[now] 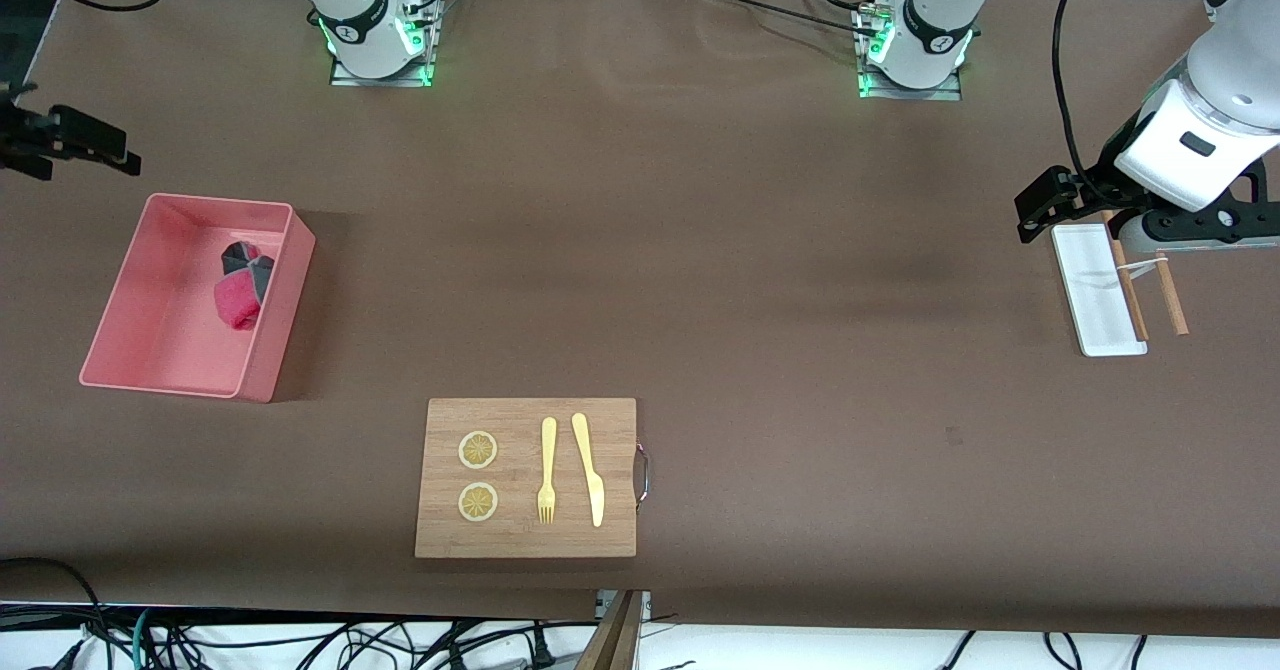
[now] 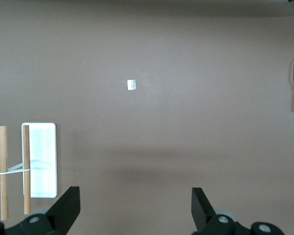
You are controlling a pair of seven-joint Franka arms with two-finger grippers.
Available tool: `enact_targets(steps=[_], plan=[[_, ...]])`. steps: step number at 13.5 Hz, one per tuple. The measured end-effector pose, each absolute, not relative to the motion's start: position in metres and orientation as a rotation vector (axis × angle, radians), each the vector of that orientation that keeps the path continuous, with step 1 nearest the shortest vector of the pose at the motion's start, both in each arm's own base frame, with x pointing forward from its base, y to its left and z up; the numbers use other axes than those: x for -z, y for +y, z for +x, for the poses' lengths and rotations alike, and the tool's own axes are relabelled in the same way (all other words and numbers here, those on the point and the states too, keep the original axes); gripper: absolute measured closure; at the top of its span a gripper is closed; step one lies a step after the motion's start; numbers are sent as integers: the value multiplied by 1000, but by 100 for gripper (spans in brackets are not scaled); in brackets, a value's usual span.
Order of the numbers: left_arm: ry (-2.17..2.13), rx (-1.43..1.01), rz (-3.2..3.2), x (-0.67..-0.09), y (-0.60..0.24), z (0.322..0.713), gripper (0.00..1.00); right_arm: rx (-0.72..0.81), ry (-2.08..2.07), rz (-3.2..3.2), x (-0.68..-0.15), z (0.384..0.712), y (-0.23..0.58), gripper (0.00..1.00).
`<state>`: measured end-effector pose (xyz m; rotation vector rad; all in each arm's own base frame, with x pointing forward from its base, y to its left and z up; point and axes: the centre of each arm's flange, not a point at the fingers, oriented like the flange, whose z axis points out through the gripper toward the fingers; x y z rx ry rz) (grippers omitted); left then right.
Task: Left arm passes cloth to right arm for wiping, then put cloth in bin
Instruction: 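Open the right gripper to drop the cloth and raise it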
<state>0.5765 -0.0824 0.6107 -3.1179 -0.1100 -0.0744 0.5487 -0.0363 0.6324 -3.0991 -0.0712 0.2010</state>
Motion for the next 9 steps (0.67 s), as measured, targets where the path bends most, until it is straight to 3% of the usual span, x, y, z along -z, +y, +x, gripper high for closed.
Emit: enact_targets(steps=[9], plan=[[-110, 74, -3118, -611, -82, 577, 0, -216, -12, -3101, -629, 546, -24, 0]])
